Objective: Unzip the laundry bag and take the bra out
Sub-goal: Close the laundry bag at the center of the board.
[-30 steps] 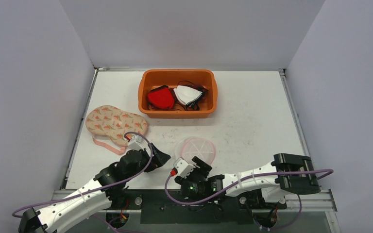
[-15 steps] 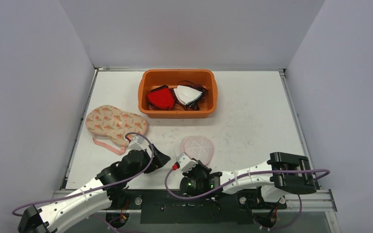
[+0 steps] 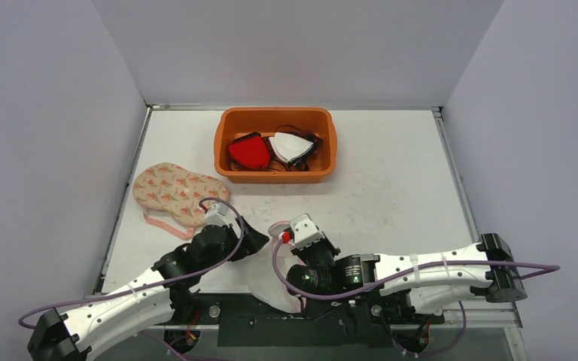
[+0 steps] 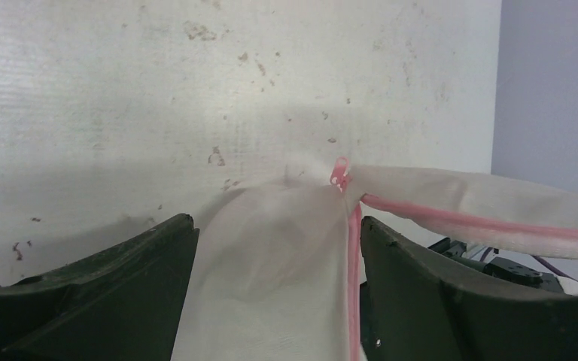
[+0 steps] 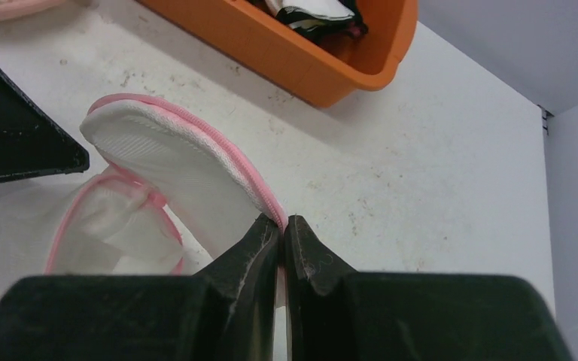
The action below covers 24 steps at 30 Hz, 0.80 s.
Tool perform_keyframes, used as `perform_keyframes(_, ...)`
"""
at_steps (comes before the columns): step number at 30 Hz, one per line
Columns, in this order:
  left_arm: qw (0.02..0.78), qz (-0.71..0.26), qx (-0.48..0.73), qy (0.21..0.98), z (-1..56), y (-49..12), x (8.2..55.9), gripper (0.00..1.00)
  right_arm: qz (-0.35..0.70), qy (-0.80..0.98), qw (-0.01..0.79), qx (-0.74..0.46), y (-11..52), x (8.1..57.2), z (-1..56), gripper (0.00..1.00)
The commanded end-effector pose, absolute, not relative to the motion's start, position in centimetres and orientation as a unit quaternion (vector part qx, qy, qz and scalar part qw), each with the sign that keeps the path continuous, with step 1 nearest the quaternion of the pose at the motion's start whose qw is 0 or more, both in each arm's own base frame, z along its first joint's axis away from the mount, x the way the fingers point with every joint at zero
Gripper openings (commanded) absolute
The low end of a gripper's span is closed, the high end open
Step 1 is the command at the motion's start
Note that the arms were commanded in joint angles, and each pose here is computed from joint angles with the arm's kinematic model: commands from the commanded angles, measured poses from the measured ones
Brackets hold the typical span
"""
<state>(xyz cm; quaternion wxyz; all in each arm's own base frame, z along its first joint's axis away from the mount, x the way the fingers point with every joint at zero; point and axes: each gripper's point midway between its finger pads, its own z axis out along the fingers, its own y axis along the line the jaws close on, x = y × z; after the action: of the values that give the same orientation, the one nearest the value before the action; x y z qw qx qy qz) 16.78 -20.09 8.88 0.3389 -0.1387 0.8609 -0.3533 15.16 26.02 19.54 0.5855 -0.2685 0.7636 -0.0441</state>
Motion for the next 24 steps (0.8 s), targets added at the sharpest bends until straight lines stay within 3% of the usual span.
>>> perform_keyframes(1, 0.38, -0.406, -0.123, 0.822, 13.8, -22.1, 18.5, 0.78, -0.074, 0.748, 0.614, -0.242, 23.9, 15.8, 23.5, 0.05)
perform_keyframes(12, 0.377, -0.395, -0.094, 0.832, 14.6, -21.3, 17.1, 0.77, -0.066, 0.763, 0.583, -0.272, 26.5, 15.1, 19.5, 0.05)
perform_keyframes(24, 0.39, -0.285, 0.029, 0.875, 14.8, -24.0, 16.5, 0.78, -0.099, 0.749, 0.598, -0.27, 26.6, 15.7, 22.8, 0.05)
